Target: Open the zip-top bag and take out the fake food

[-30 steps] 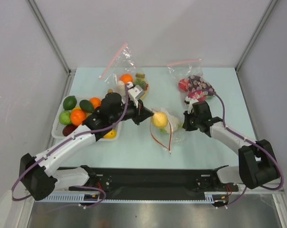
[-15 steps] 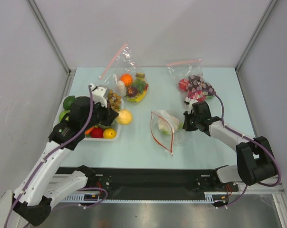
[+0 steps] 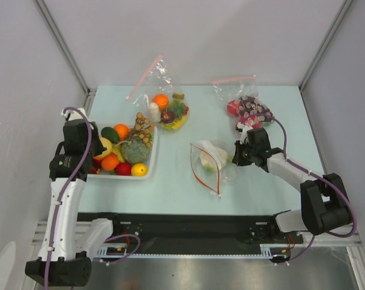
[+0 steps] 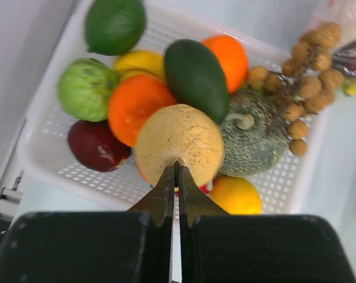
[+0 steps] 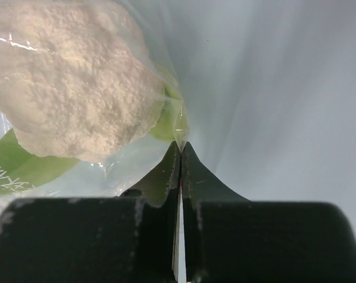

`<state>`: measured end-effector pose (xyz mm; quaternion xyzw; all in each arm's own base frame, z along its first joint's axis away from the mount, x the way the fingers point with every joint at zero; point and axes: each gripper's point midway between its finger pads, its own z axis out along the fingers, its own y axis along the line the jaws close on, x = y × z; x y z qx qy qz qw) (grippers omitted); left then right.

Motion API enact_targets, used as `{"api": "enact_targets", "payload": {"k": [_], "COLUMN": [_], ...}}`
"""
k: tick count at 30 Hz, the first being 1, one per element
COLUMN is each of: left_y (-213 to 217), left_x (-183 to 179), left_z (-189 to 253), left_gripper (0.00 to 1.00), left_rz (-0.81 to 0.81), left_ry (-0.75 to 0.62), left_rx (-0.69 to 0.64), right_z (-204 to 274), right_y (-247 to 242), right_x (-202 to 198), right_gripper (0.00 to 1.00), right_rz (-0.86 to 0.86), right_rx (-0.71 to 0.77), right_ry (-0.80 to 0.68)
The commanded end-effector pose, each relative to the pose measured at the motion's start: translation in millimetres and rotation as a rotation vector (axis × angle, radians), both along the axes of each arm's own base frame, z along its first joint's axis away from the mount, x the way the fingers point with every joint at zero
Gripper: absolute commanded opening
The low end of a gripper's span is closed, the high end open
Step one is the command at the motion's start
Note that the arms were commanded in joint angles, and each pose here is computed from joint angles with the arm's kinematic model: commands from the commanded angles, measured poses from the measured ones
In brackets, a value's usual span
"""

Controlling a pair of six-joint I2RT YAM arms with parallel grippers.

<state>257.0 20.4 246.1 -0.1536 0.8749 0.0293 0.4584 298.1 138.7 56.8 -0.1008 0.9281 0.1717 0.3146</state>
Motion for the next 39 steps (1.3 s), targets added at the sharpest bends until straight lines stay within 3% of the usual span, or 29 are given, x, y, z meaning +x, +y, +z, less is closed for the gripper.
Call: {"api": "enact_targets", "payload": {"k": [1, 12, 23, 39], "left_y": [27, 94, 94, 97], "left_x": [0, -35, -20, -8], "left_z": [38, 15, -40, -61], "left_gripper": [0.00, 0.00, 0.00, 0.00], "left_rz": [0.125, 0.360, 0.319, 0.300], "left_ry": [-0.124, -0.015, 0.075, 0.107], "left_rx": [0.025, 0.132, 0.089, 0.096], "right_z": [5, 6, 8, 7], "right_y": [5, 11, 9, 7], "right_x": [8, 8, 7, 8], "right_gripper": [0.00, 0.00, 0.00, 0.00], "right_rz": [0.021, 0.039, 0.032, 0.029], "right_rx": [0.031, 0.069, 0.063, 0.058], "right_ry": [-0.027, -0.025, -0.031, -0.028]}}
